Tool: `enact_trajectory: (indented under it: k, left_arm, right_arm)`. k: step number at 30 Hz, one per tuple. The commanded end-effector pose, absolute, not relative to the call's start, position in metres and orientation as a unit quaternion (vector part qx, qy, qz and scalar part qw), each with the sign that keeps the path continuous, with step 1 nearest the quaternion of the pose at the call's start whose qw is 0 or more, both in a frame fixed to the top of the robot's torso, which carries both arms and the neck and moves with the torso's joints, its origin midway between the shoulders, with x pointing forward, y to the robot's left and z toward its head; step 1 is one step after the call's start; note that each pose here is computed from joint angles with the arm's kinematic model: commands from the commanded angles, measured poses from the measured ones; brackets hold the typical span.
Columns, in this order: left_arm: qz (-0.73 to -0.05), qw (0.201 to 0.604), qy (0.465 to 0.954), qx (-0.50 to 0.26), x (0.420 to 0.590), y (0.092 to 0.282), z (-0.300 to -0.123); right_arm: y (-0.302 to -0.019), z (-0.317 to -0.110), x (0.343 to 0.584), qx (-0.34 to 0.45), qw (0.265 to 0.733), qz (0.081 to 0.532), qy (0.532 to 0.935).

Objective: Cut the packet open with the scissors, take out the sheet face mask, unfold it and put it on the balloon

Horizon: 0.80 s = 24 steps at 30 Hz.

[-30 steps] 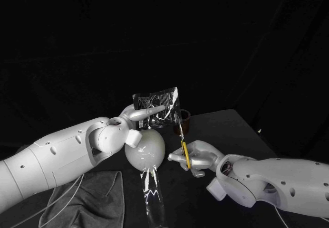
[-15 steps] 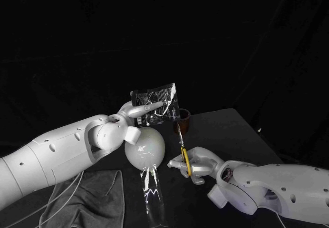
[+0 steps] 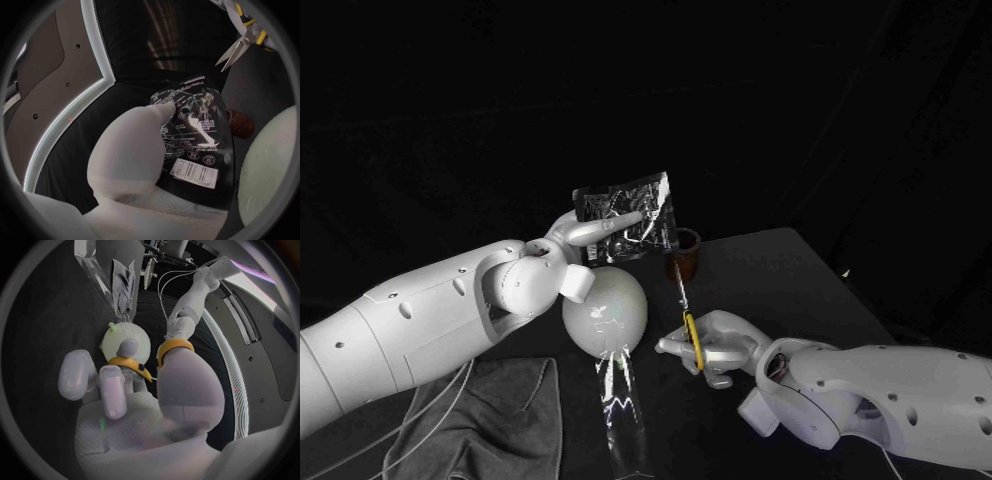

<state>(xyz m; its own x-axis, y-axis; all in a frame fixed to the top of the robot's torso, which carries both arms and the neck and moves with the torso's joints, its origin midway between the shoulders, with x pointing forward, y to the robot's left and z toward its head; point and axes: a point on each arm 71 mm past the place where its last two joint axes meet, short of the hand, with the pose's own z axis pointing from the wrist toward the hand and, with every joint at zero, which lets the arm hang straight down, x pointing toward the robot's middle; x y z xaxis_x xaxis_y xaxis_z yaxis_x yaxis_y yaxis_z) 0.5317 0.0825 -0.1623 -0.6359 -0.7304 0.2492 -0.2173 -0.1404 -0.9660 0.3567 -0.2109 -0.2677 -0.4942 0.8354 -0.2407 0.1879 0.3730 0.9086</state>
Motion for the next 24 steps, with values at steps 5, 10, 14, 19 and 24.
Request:
enact_trajectory:
  k: [5, 10, 14, 19, 24]
  left_arm:
    - [-0.659, 0.192, 0.621, -0.377, 0.531, 0.081, -0.159]
    - [-0.659, 0.19, 0.622, -0.376, 0.53, 0.081, -0.159]
    - [-0.66, 0.188, 0.623, -0.375, 0.53, 0.079, -0.159]
    - [-0.66, 0.186, 0.624, -0.374, 0.529, 0.078, -0.159]
    - [-0.66, 0.184, 0.625, -0.373, 0.529, 0.076, -0.159]
  right_arm:
    - [-0.209, -0.265, 0.359, 0.322, 0.37, 0.45, 0.747]
    - [-0.207, -0.261, 0.361, 0.316, 0.374, 0.453, 0.745]
    - [-0.205, -0.258, 0.362, 0.312, 0.376, 0.456, 0.744]
    - [-0.204, -0.253, 0.365, 0.309, 0.38, 0.458, 0.742]
    - [-0.203, -0.25, 0.369, 0.306, 0.384, 0.46, 0.739]
